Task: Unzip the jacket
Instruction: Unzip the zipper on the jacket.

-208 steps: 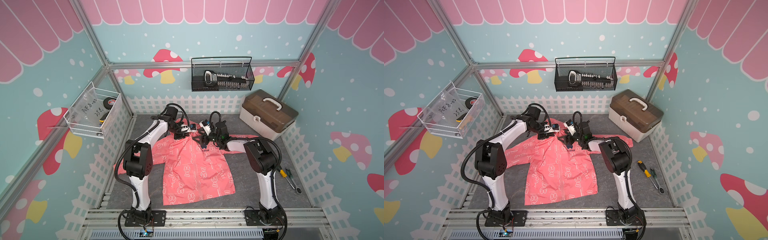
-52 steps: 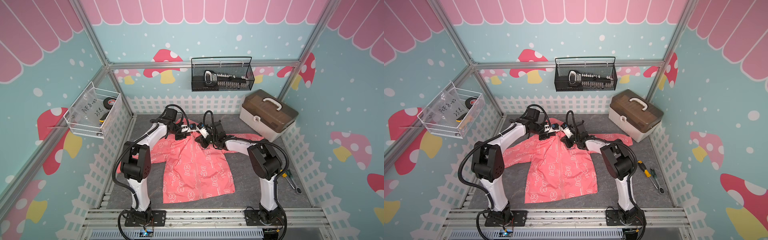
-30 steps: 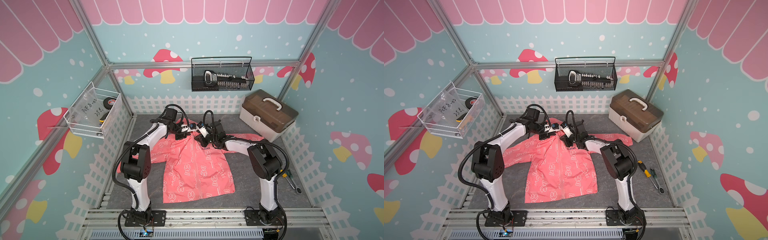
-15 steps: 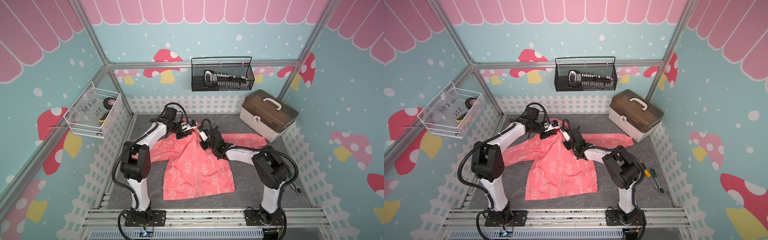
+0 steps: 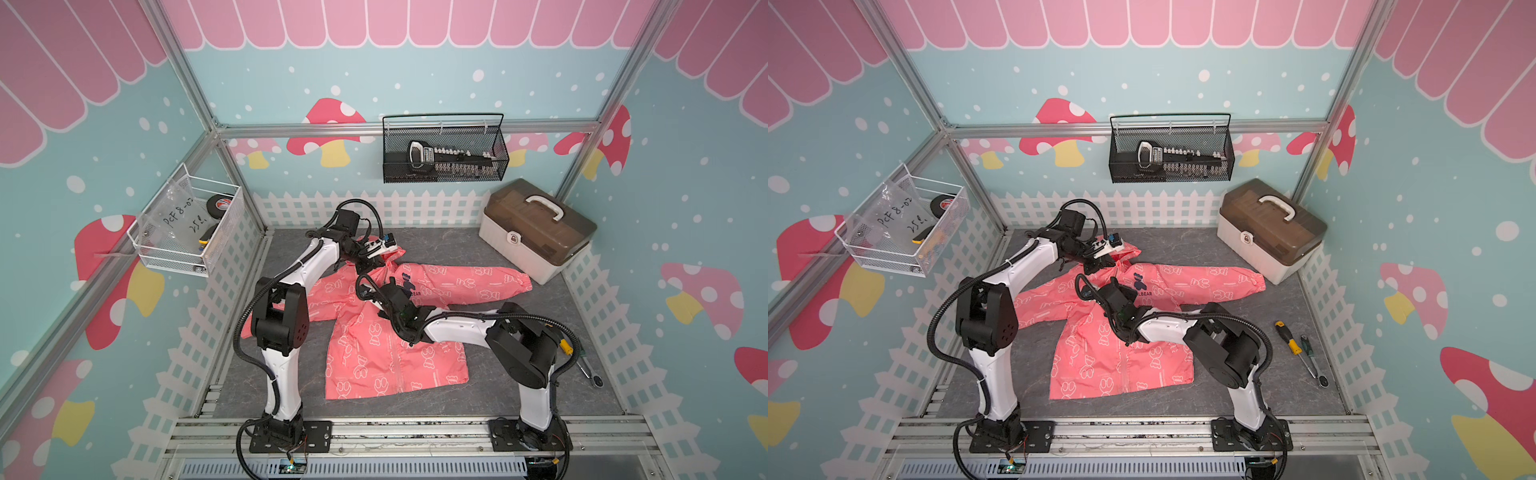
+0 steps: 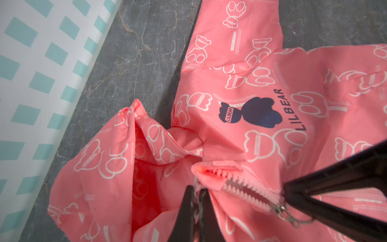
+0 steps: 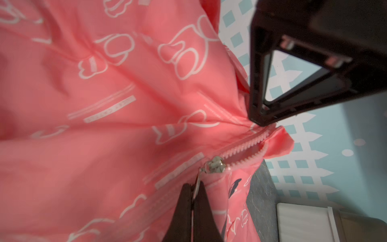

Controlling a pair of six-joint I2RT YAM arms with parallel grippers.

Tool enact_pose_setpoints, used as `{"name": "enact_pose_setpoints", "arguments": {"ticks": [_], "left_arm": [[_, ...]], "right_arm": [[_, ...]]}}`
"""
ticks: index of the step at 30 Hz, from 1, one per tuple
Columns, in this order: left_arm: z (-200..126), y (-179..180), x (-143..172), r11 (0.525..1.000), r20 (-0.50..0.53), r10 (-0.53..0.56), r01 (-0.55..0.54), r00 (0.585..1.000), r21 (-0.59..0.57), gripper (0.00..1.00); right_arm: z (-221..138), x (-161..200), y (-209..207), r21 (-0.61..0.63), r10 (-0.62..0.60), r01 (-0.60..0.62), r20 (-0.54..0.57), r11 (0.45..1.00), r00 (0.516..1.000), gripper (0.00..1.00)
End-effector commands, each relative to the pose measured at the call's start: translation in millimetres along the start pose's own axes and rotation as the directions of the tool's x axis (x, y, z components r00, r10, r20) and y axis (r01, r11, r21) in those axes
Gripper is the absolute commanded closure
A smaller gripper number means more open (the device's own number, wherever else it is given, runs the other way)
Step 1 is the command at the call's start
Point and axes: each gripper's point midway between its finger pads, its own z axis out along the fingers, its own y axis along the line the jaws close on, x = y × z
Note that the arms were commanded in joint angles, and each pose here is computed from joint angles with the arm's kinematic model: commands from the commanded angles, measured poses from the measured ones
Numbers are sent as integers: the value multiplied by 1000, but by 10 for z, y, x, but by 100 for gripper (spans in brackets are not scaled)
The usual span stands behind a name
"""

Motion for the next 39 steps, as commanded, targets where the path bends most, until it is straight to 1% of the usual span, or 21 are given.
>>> {"name": "enact_pose_setpoints", "arguments": {"ticks": [1,4,6,9,12,18,21,24,30,33,34,36,39], "left_arm": [[-52,234,-134,998,22,9,-8,1000,-68,100],[-22,279,-100,997,-11,1,-2,1000,-77,100],[18,307,-54,997,-48,-7,3,999,-78,100],[69,337,-31,997,-71,-17,11,997,-81,100],[128,338,-29,996,-91,-12,4,996,-84,100],[234,388,41,995,-122,-35,24,992,-93,100],[264,427,82,994,-142,-39,24,989,-107,100],[274,469,68,993,-139,-47,31,989,-117,100],[322,514,94,990,-150,-59,38,987,-137,100],[371,503,133,990,-166,-56,33,985,-140,100],[387,494,147,990,-171,-51,27,984,-140,100],[406,486,175,990,-178,-48,23,983,-143,100],[436,488,210,989,-184,-47,20,982,-145,100]], "right_arm": [[-167,232,663,-183,-211,197,-64,963,975,100],[-341,340,995,-309,-276,240,-79,920,958,100],[-489,424,1214,-394,-320,263,-84,881,944,100],[-737,542,1455,-463,-390,300,-110,834,914,100],[-978,641,1605,-504,-404,285,-143,816,904,100],[-1446,647,1884,-560,-394,249,-152,790,906,100],[-1627,614,2020,-583,-379,224,-158,781,912,100],[-1796,578,2146,-600,-369,209,-157,773,916,100],[-2038,547,2359,-631,-325,152,-168,761,931,100],[-2105,566,2412,-640,-316,132,-181,757,931,100],[-2169,500,2365,-645,-291,119,-167,755,942,100],[-2219,495,2367,-653,-276,104,-167,750,946,100],[-2293,491,2390,-679,-258,81,-164,729,952,100]]}}
